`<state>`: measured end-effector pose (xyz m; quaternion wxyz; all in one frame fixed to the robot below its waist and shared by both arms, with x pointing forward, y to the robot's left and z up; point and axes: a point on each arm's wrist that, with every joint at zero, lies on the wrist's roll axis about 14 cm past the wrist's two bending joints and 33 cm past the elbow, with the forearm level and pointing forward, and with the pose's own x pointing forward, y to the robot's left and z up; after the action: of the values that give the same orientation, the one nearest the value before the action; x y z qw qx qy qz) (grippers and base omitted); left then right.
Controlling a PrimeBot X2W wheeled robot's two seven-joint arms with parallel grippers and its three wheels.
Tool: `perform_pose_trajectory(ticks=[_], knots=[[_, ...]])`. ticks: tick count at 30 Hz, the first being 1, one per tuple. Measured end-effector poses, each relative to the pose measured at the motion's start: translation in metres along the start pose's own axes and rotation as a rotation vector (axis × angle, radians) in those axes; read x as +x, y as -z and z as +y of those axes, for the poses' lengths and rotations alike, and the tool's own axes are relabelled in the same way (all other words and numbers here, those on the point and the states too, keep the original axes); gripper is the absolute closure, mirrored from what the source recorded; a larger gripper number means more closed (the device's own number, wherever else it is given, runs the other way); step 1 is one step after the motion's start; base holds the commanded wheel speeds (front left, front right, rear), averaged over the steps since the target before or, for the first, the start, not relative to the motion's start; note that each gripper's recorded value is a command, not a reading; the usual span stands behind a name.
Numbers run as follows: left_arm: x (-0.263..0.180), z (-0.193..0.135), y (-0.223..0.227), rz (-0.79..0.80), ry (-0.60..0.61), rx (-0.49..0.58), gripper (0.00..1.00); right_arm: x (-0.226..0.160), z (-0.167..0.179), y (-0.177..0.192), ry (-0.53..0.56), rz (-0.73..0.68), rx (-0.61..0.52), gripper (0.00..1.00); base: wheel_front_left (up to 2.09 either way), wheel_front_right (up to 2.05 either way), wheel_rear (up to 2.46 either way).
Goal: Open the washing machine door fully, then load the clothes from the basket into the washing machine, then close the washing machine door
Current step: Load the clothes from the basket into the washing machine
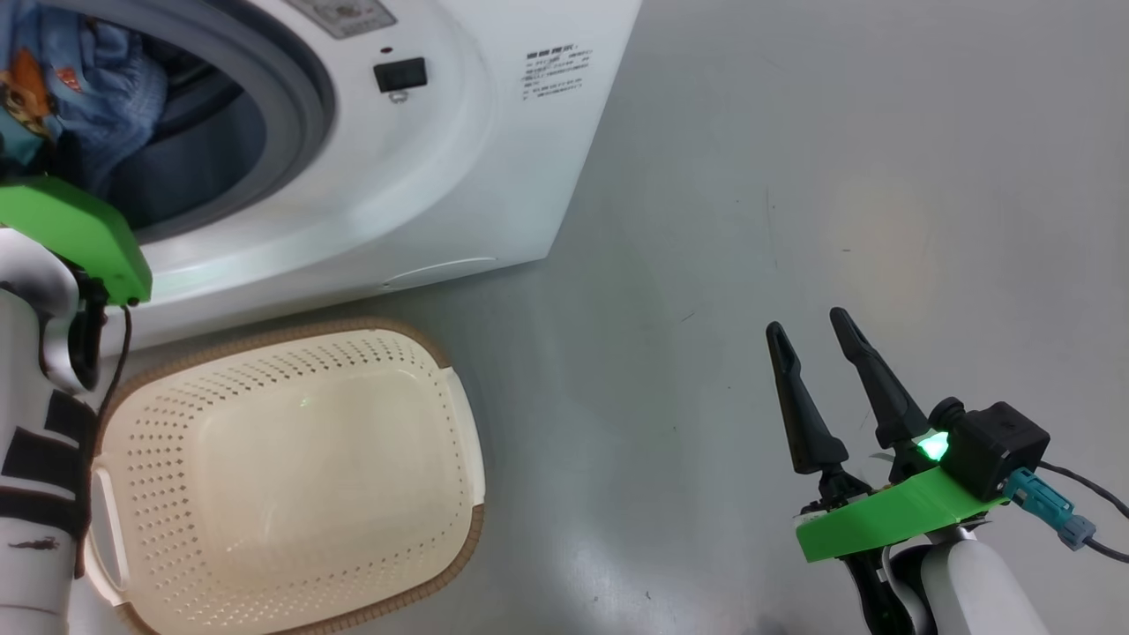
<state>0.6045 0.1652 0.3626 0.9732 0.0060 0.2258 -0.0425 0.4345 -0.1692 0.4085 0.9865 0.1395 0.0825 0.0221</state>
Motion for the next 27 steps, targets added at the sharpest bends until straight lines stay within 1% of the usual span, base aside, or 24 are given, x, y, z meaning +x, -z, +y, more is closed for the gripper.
perform_pose_trajectory(ticks=[1,5,6,7,9,11,19,27], knots=[[0.0,0.0,0.0,0.0,-0.001,0.001,1.0,0.0,0.0,0.0,0.0,0.001,0.0,0.0,0.0,0.0,0.0],[0.004,0.001,-0.02,-0.085,-0.004,0.003,1.0,0.0,0.0,0.002,0.001,0.004,0.0,0.0,0.0,0.0,0.0],[0.005,0.003,-0.04,-0.181,-0.02,-0.023,1.0,0.001,-0.001,0.002,0.001,0.005,0.0,0.0,0.0,0.0,0.0],[0.005,0.005,-0.051,-0.23,-0.026,-0.05,1.0,0.001,-0.001,0.002,0.002,0.006,0.0,0.0,0.0,0.0,0.0],[0.007,0.006,-0.068,-0.299,-0.033,-0.079,1.0,0.001,-0.002,0.003,0.004,0.007,-0.001,0.0,0.0,0.0,0.0],[0.009,0.006,-0.077,-0.334,-0.034,-0.095,1.0,0.001,-0.003,0.005,0.006,0.01,-0.001,0.0,0.0,0.0,0.0],[0.036,-0.004,-0.094,-0.35,0.002,-0.116,1.0,0.003,-0.006,0.017,0.013,0.042,-0.003,0.0,0.0,0.0,0.0],[0.071,-0.007,-0.109,-0.35,0.023,-0.115,1.0,0.002,-0.024,0.025,0.06,0.063,-0.021,0.0,0.0,0.0,0.0]])
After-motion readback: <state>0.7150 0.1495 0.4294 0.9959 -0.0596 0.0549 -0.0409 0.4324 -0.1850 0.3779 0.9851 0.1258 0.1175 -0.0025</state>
